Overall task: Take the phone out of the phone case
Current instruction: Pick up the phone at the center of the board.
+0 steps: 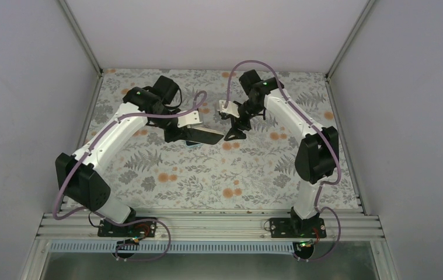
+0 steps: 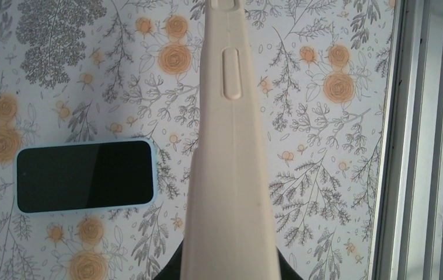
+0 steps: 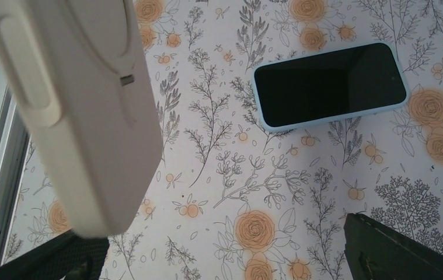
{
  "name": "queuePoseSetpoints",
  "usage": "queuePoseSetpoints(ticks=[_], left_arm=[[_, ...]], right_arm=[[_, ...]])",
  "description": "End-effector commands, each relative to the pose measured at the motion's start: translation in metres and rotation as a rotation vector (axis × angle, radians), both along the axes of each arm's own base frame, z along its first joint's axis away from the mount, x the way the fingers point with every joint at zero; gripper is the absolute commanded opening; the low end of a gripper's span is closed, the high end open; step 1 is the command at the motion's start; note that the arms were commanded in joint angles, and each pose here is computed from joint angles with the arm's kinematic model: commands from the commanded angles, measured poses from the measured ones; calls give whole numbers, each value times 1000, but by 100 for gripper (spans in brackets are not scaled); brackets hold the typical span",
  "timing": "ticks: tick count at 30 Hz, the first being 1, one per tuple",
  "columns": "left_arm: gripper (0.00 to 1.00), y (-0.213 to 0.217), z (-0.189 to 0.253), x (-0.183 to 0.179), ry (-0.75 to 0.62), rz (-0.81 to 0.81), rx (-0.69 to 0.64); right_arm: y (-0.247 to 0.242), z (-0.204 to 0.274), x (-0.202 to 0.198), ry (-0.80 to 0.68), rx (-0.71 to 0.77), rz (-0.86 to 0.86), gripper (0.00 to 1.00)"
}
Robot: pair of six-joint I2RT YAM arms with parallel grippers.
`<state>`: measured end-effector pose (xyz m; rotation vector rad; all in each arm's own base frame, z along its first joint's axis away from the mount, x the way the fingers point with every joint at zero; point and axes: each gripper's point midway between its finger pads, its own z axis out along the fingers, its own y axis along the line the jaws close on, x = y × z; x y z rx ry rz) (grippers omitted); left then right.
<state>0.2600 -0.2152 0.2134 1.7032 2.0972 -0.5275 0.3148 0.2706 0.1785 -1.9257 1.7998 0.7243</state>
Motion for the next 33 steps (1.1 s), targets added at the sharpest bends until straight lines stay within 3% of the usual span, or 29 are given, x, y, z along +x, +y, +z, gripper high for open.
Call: queuePoseSetpoints(ticks=[1,33], left_arm=[[2,-20,21,6,-40,-25,-78],[2,-17,5,3,-25,-25,-17]], right_arm=[[5,4,9,-12,25,-11,99],[5,4,12,8,24,9,97]])
